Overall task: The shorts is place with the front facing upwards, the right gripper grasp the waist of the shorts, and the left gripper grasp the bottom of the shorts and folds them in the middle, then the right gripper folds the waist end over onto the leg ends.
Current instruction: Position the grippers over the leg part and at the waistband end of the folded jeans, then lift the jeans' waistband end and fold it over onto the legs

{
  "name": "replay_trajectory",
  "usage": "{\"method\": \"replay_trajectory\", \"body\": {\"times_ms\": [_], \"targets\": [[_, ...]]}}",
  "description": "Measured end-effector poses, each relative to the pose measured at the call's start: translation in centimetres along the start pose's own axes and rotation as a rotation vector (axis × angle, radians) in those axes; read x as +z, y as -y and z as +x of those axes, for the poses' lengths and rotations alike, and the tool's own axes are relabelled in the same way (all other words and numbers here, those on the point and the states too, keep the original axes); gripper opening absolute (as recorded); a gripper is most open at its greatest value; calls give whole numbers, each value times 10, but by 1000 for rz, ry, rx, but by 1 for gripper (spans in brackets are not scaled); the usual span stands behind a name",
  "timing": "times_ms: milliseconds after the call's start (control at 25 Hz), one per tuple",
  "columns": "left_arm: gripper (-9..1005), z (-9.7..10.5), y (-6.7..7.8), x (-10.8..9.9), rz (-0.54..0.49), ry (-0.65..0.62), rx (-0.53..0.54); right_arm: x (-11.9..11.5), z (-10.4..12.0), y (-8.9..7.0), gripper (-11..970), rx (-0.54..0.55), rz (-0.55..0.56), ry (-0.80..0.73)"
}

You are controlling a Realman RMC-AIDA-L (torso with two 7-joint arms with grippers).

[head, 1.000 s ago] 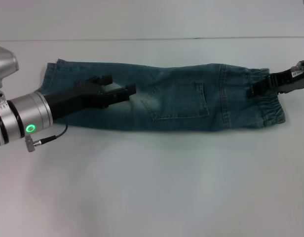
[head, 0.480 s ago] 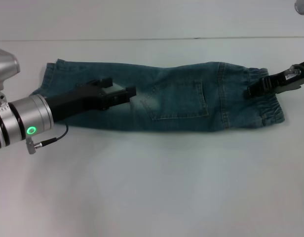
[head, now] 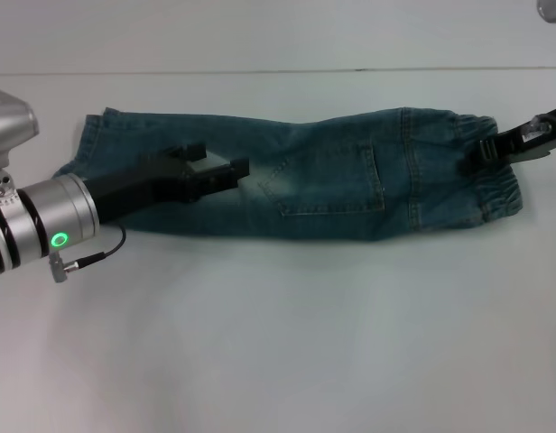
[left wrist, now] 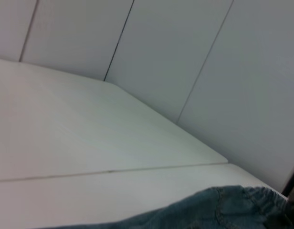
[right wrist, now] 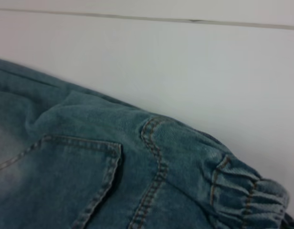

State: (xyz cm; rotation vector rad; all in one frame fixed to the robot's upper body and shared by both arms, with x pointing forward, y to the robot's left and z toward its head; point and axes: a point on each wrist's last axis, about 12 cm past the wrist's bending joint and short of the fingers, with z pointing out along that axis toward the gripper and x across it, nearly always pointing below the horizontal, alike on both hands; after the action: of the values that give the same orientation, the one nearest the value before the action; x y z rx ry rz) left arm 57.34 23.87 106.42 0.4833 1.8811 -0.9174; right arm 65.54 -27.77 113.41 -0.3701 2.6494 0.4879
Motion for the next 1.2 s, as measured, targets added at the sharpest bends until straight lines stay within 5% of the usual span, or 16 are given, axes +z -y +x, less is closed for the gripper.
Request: {"method": "replay_trajectory", "body": {"times_ms": [40,720,1200], "targets": [[926,0,0,0,-3,11,1,-2,-1,0,120,0,-7,-2],[921,-2,5,45,-90,35,89,-59,-21,13,71,6,-112,32],[918,-6,19,76,-288,276,258,-85,-28,18,67,-1,-147,19]]}}
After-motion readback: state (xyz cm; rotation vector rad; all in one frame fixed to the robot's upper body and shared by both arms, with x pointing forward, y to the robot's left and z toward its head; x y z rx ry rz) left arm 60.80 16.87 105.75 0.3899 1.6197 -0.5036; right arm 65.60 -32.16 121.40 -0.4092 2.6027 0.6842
